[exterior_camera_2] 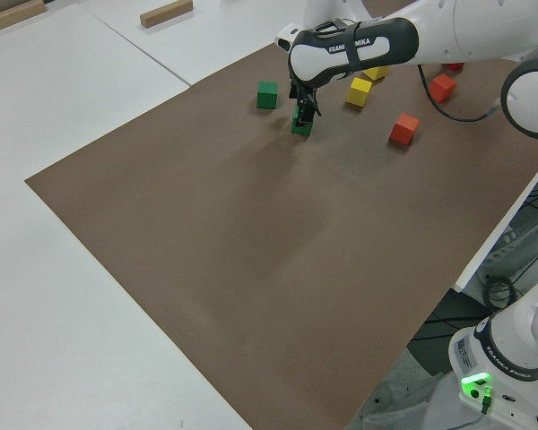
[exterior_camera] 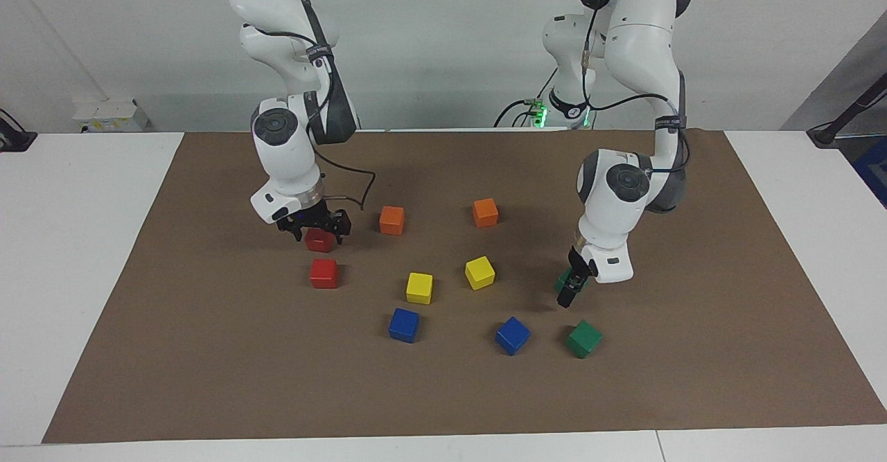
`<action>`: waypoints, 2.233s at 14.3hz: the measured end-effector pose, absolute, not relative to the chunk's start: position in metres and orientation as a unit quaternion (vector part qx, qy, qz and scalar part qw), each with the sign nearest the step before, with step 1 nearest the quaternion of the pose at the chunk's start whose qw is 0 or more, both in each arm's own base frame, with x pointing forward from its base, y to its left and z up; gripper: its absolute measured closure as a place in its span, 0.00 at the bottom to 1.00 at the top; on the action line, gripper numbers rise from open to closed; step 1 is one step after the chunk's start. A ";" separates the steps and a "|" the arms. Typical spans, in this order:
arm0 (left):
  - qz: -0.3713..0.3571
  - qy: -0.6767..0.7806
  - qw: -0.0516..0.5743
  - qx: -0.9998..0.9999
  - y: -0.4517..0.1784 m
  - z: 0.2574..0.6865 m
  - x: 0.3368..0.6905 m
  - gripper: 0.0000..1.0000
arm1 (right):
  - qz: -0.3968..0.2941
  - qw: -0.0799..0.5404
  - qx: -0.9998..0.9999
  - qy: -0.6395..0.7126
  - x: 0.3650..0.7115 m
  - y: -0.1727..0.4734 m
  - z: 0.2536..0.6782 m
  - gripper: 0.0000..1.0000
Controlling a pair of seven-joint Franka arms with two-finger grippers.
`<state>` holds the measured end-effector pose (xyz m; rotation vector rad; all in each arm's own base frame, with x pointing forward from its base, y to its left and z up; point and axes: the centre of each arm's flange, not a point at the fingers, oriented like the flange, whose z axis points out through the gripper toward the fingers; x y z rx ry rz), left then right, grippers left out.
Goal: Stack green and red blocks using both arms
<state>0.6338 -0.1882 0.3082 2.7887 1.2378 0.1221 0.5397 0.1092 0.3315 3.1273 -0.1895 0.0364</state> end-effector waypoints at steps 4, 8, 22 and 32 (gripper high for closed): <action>0.049 0.391 0.031 0.918 -0.187 0.306 0.633 0.32 | 0.003 0.006 0.997 -0.073 0.534 0.107 0.323 0.00; 0.052 0.374 0.026 0.925 -0.188 0.306 0.632 0.45 | -0.003 0.008 0.996 -0.086 0.530 0.105 0.318 0.00; 0.002 0.067 -0.005 0.998 0.081 0.391 0.639 0.45 | -0.024 0.014 0.995 -0.094 0.514 0.099 0.299 0.15; 0.050 0.001 -0.009 0.999 0.127 0.331 0.624 0.45 | 0.002 0.006 0.997 -0.073 0.571 0.064 0.418 0.46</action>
